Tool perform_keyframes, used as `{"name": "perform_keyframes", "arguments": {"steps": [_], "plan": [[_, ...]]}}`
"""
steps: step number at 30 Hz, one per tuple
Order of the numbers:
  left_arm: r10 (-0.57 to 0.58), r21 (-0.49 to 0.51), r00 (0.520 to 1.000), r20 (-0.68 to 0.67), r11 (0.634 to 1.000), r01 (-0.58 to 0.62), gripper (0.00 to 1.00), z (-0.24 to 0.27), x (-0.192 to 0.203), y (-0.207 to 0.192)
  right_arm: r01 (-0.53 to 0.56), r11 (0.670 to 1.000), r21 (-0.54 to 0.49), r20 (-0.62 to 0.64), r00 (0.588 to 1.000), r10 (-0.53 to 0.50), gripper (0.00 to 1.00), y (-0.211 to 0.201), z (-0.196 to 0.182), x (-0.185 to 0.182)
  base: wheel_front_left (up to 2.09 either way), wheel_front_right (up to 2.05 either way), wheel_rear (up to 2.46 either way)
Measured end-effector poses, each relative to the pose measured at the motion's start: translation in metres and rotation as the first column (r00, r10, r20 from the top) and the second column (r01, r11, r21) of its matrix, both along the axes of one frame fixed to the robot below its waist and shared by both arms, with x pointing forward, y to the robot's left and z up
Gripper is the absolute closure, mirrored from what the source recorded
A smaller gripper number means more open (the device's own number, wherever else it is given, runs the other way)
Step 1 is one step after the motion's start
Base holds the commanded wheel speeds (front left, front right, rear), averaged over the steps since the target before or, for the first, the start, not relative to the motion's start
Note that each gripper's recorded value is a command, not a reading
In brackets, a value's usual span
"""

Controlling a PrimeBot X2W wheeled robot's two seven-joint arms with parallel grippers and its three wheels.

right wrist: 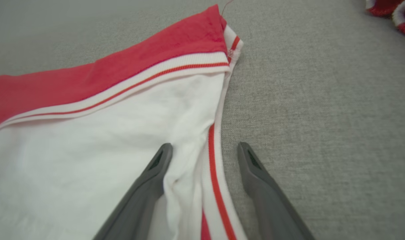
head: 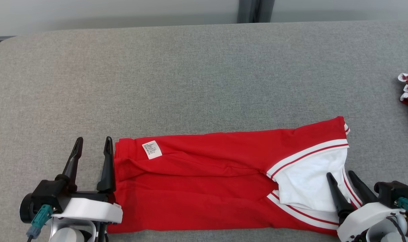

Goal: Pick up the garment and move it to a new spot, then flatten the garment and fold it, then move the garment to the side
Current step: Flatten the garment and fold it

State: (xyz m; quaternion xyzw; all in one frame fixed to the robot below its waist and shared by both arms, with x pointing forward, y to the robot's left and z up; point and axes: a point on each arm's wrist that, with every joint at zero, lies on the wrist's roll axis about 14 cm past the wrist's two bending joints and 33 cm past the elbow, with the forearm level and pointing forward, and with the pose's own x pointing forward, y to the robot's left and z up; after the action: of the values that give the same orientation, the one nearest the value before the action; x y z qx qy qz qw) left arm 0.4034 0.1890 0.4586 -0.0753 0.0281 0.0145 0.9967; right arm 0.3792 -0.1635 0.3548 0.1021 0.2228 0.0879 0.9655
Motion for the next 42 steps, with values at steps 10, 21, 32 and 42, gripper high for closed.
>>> {"name": "perform_keyframes", "arguments": {"steps": [10, 21, 32, 42], "plan": [[0.004, 0.004, 1.000, 0.004, 1.000, -0.004, 0.00, 0.000, 0.006, 0.001, -0.025, 0.999, 0.039, -0.038, 0.999, 0.027, 1.00, 0.003, -0.005, 0.000, 0.00, 0.00, 0.00], [-0.010, 0.006, 1.000, 0.009, 1.000, 0.010, 0.00, 0.000, 0.012, -0.003, 0.123, 0.992, -0.036, 0.002, 0.992, -0.123, 1.00, -0.077, 0.008, 0.002, 0.00, 0.00, 0.00], [-0.022, 0.004, 1.000, 0.018, 1.000, 0.022, 0.00, 0.002, 0.013, -0.006, 0.087, 0.987, -0.136, 0.108, 0.992, -0.072, 1.00, -0.106, 0.047, 0.008, 0.00, 0.00, 0.00], [-0.035, 0.002, 0.999, 0.040, 0.999, 0.035, 0.00, 0.010, 0.014, -0.009, -0.123, 0.983, -0.137, 0.282, 0.947, 0.158, 1.00, -0.023, 0.133, 0.029, 0.00, 0.00, 0.00]]}}
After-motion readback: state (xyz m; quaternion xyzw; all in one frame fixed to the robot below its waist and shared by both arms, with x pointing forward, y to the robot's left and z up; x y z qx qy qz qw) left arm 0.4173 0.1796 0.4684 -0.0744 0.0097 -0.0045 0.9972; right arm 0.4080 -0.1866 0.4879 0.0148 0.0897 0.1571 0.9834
